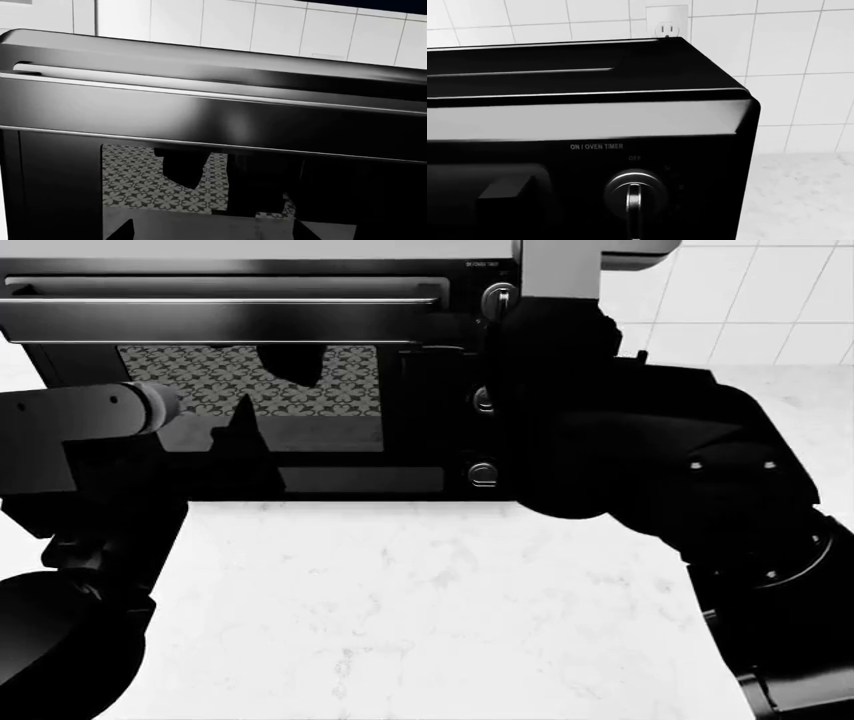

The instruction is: Turn on the toaster oven by setting the timer.

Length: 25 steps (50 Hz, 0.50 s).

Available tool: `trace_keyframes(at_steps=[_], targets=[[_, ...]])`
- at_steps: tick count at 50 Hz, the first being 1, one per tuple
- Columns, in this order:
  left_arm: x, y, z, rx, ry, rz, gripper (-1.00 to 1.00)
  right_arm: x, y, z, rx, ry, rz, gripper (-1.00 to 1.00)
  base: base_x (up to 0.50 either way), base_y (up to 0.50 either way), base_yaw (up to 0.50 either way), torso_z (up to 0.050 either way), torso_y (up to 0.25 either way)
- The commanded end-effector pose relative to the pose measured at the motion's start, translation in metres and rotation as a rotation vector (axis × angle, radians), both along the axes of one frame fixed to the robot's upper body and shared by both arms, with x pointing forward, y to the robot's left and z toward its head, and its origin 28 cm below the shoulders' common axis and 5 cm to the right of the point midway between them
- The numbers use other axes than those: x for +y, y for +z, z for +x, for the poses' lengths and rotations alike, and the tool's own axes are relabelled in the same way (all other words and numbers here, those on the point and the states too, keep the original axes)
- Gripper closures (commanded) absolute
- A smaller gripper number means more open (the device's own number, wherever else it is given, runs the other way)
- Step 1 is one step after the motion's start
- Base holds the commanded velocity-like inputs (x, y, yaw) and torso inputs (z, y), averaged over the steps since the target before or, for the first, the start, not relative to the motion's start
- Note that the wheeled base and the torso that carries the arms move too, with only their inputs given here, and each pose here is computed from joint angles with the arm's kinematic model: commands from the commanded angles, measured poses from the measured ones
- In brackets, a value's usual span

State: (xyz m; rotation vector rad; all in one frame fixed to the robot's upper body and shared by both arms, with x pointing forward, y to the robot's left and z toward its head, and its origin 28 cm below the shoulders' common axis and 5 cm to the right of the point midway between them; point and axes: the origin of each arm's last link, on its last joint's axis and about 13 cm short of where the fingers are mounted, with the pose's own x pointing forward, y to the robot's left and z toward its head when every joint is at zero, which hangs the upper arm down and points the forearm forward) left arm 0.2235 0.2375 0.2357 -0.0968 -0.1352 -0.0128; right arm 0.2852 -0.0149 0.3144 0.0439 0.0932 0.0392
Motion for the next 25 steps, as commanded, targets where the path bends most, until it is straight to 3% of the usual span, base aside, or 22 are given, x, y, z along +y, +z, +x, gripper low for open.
trace_keyframes(at_steps=[1,25], targets=[[0.0001,0.0002,0.0000,-0.001,0.001,0.000,-1.00,0.0000,0.0040,-0.0018,-0.011,0.008,0.014,1.00,0.00,0.00,0.00,0.000,0.000],[-0.0001,-0.0003,0.0001,0.001,-0.001,-0.001,-1.00,0.0008,0.0033,-0.0035,-0.011,0.017,0.015,1.00,0.00,0.00,0.00,0.000,0.000]])
